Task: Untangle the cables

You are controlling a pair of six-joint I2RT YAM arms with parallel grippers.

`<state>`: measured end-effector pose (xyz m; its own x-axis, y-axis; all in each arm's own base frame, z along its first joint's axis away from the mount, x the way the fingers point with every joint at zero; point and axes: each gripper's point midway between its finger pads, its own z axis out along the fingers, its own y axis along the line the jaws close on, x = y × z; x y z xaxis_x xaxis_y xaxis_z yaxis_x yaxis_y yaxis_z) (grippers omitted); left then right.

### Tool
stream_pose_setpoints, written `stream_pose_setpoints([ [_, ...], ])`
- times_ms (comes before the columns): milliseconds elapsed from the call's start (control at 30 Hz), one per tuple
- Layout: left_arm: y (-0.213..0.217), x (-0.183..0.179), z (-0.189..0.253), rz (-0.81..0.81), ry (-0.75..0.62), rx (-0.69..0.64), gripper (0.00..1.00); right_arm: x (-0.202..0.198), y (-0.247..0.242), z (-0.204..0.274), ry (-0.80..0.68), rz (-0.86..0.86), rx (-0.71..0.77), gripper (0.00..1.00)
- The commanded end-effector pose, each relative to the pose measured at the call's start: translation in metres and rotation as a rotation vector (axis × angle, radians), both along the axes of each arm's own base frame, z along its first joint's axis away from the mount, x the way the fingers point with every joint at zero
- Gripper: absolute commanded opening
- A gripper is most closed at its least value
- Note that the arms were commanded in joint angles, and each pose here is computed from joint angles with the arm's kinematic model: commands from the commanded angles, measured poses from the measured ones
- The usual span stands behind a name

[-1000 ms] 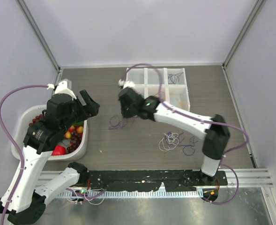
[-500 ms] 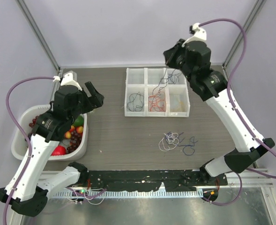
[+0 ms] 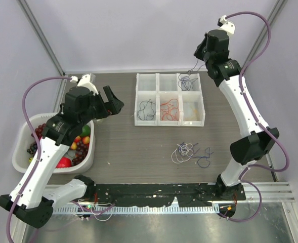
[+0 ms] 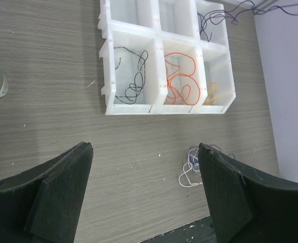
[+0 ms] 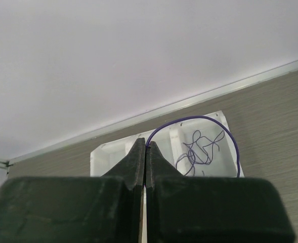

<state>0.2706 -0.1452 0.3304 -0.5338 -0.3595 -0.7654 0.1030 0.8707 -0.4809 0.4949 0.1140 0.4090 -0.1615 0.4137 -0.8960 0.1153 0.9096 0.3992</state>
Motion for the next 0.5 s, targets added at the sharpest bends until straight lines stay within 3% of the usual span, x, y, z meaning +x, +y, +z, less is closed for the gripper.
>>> stream_pose_setpoints([
  [0, -0.01, 0.002, 0.021, -0.078, -0.072, -0.005, 0.89, 0.017, -0.022, 0.034, -0.101, -0.059, -0.004, 0.01],
  [200, -0.007, 0.004, 0.021, -0.086, -0.081, 0.04, 0.89, 0.044, -0.038, 0.005, -0.048, -0.103, -0.064, 0.01],
  [467, -0.006, 0.005, 0.013, -0.102, -0.066, 0.082, 0.9, 0.076, -0.028, -0.083, 0.1, -0.068, -0.11, 0.01],
])
